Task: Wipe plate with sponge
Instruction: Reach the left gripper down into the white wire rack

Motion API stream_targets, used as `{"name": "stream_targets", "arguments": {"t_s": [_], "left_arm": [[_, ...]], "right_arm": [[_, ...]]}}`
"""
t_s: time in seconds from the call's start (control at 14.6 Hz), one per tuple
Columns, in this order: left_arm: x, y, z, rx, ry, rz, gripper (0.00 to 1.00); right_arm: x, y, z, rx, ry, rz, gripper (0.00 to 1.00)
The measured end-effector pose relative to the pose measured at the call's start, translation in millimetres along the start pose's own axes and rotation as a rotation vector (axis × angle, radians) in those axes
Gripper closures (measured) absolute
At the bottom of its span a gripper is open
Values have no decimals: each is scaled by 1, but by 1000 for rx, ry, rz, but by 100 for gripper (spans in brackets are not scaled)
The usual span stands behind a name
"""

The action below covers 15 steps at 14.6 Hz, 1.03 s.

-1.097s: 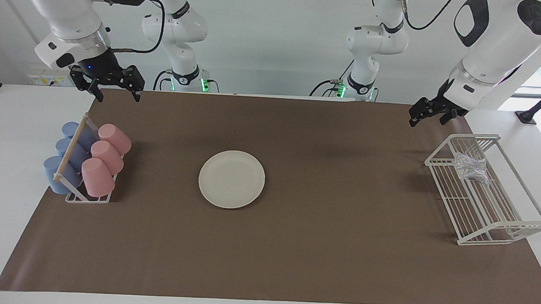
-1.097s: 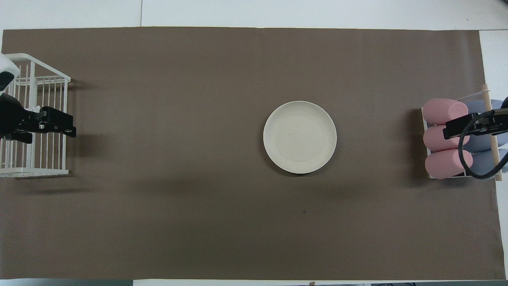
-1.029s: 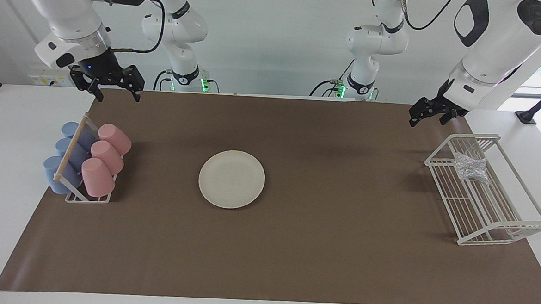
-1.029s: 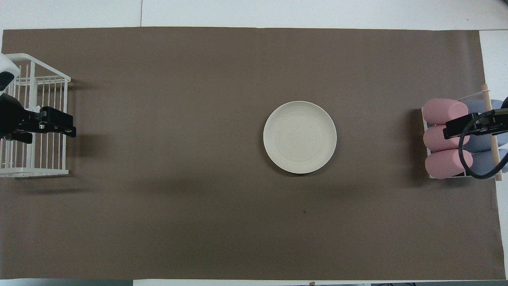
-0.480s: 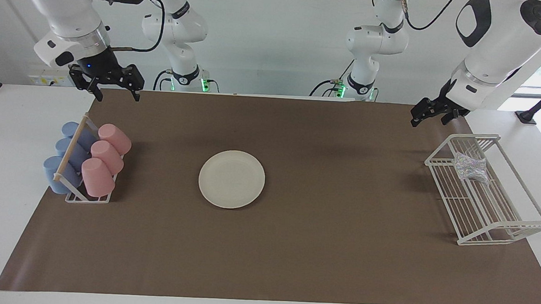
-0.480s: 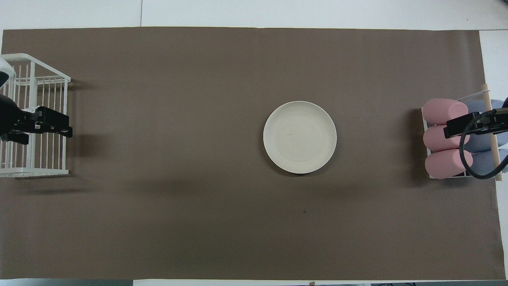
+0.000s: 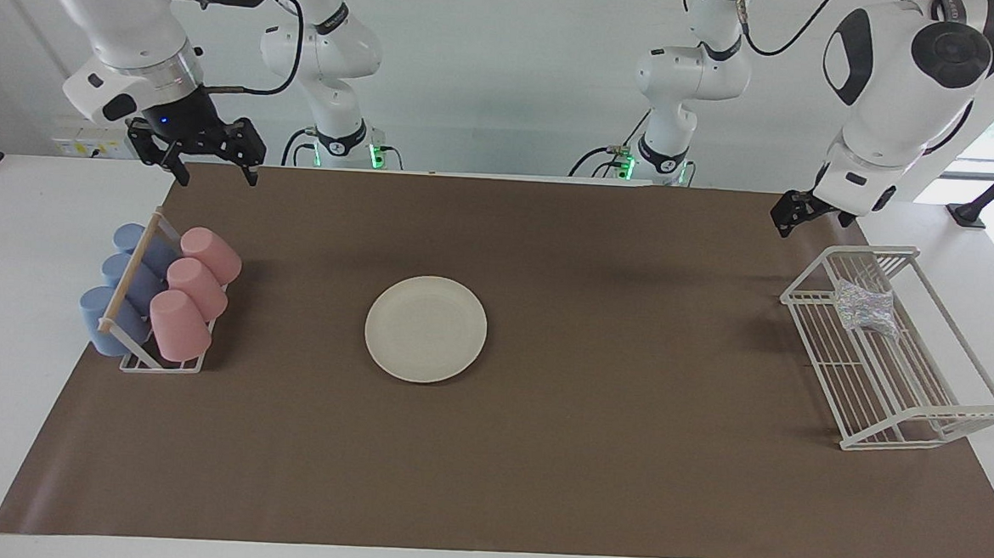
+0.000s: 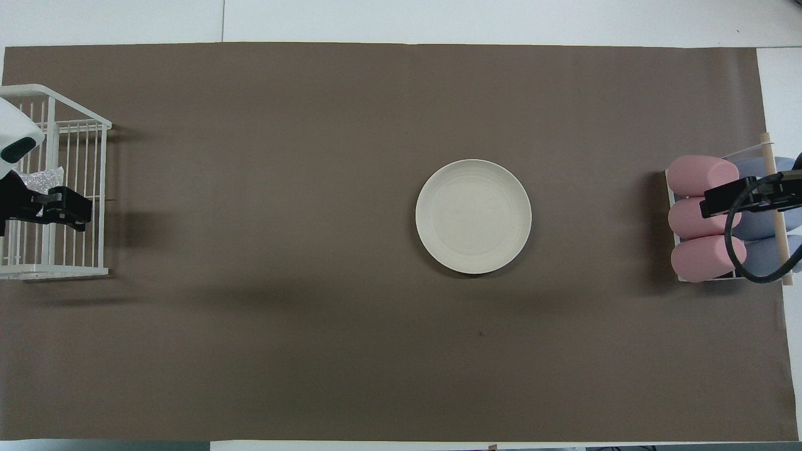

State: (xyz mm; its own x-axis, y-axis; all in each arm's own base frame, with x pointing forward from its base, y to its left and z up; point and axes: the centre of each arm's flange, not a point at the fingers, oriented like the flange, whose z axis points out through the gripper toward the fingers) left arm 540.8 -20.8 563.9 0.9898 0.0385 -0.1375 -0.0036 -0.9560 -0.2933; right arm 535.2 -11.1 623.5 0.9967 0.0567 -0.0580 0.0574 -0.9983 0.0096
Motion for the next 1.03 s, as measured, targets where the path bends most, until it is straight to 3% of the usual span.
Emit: {"name": "stream_targets", "arguments": {"t_s": [0.27,0.69,0.96,1.03], "left_arm": [[33,30,52,300,6,54,0],[68,53,137,571,24,86,0],[76,56,156,642,14,121,0],[77,56,156,644,15,122,6]], "right_arm": [[0,-1,0,0,0,5,0],[0,-2,-1,0,1,6,0],[0,-2,-1,0,2,5,0],[0,-2,-1,0,2,5,0]]}}
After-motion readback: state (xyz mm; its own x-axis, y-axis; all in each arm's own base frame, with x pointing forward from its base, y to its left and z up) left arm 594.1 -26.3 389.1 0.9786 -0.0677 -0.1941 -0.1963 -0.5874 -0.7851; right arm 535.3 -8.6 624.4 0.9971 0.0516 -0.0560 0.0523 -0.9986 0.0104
